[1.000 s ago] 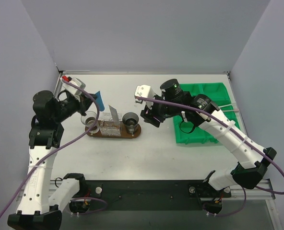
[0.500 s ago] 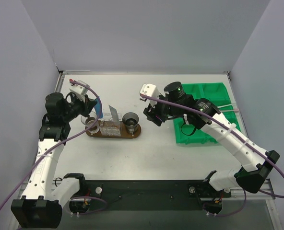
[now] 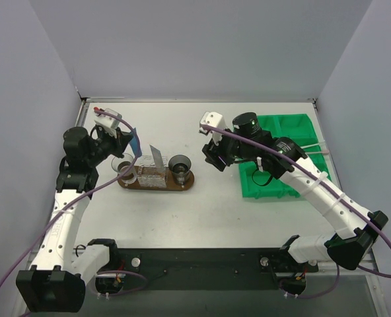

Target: Prepare toiletry sets of a toothbrush and toothpaste on the tray

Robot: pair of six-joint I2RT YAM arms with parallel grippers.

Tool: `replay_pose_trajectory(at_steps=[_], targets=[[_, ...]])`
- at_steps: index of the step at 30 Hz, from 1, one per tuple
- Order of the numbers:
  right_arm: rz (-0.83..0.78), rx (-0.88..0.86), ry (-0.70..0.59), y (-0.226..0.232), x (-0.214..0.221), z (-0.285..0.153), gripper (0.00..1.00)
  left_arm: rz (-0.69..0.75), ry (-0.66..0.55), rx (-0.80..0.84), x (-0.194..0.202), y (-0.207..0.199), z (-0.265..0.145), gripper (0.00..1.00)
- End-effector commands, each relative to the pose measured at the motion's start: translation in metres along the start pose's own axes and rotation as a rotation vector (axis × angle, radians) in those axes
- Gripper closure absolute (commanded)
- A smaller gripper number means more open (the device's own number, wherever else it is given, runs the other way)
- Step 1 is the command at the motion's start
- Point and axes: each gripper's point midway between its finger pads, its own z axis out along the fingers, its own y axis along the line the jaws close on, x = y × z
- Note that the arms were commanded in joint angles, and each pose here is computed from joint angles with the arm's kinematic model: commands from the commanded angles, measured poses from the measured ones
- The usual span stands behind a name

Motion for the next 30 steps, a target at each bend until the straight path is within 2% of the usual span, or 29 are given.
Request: replay_pose_trajectory(at_steps=[1, 12, 30], targets=[[-0.001, -0.002, -0.054, 0.001, -0.008, -0.006, 0.49, 0.007, -0.071, 0.01, -0.016, 0.002, 0.006, 1.0], [-0.005, -0.004, -0.044, 0.001, -0.003, -0.002, 0.49, -0.034, -0.046, 0.059, 0.004, -0.005, 0.013, 1.0], [0.0, 0.0, -0.042, 0.0, 0.0, -0.002, 0.49, -0.045, -0.056, 0.089, 0.012, -0.008, 0.02, 1.0]])
